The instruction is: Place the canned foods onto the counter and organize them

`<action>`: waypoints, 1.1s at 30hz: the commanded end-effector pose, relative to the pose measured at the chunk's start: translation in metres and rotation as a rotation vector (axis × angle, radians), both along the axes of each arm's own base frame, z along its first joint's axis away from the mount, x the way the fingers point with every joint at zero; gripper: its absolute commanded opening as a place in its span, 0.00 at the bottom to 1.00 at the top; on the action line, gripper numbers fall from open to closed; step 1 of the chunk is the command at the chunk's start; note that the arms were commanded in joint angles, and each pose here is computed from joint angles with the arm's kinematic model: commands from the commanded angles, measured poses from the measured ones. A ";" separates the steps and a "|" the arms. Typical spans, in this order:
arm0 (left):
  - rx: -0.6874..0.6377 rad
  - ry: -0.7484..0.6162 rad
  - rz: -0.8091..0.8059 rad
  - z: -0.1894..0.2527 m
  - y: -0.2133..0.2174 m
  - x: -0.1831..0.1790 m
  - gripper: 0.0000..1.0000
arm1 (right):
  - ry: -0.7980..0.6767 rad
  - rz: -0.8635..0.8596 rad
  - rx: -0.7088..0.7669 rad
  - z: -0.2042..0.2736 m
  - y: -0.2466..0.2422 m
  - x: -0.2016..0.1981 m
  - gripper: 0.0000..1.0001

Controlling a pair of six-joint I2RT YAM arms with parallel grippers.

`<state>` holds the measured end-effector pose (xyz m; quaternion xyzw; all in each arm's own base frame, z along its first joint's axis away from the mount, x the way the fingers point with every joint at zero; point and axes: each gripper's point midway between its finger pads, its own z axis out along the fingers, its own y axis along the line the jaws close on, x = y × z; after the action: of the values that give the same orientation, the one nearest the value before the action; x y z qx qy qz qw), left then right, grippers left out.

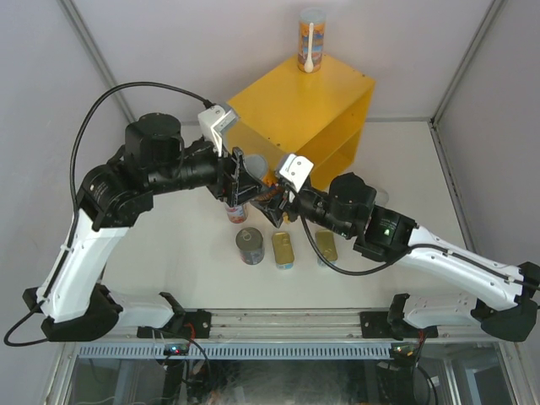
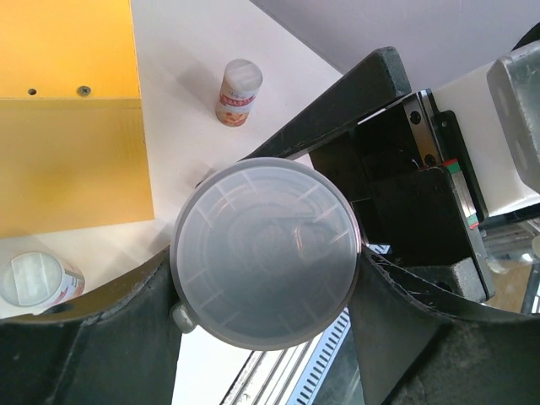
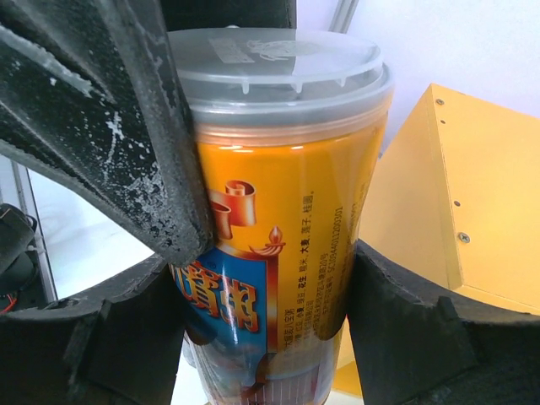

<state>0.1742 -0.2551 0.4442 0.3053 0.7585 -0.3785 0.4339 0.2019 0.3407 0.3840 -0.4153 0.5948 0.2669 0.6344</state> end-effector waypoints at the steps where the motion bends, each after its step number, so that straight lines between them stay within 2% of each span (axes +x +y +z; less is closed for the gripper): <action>1: -0.237 -0.219 0.016 0.079 0.008 -0.007 0.42 | -0.001 0.014 0.126 0.041 -0.008 -0.005 0.00; 4: -0.250 -0.222 0.020 0.081 0.008 -0.007 0.56 | -0.006 0.018 0.137 0.045 -0.009 -0.006 0.00; 7: -0.268 -0.231 0.030 0.084 0.010 -0.008 0.65 | -0.008 0.025 0.141 0.047 -0.009 -0.006 0.00; 18: -0.324 -0.241 0.022 0.095 0.010 -0.012 0.80 | -0.031 0.040 0.163 0.058 -0.012 -0.010 0.00; 21: -0.333 -0.243 0.011 0.098 0.008 -0.013 0.98 | -0.036 0.041 0.166 0.060 -0.013 -0.011 0.00; 27: -0.342 -0.247 0.039 0.097 0.011 -0.009 0.99 | -0.045 0.030 0.175 0.063 -0.017 -0.009 0.00; 33: -0.381 -0.290 0.144 0.105 0.027 -0.001 0.99 | -0.056 0.027 0.222 0.077 -0.024 -0.009 0.00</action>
<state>0.1663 -0.2392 0.5322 0.2527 0.6416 -0.4392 0.5758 0.1979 0.3324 0.3667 -0.4295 0.6194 0.2741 0.5973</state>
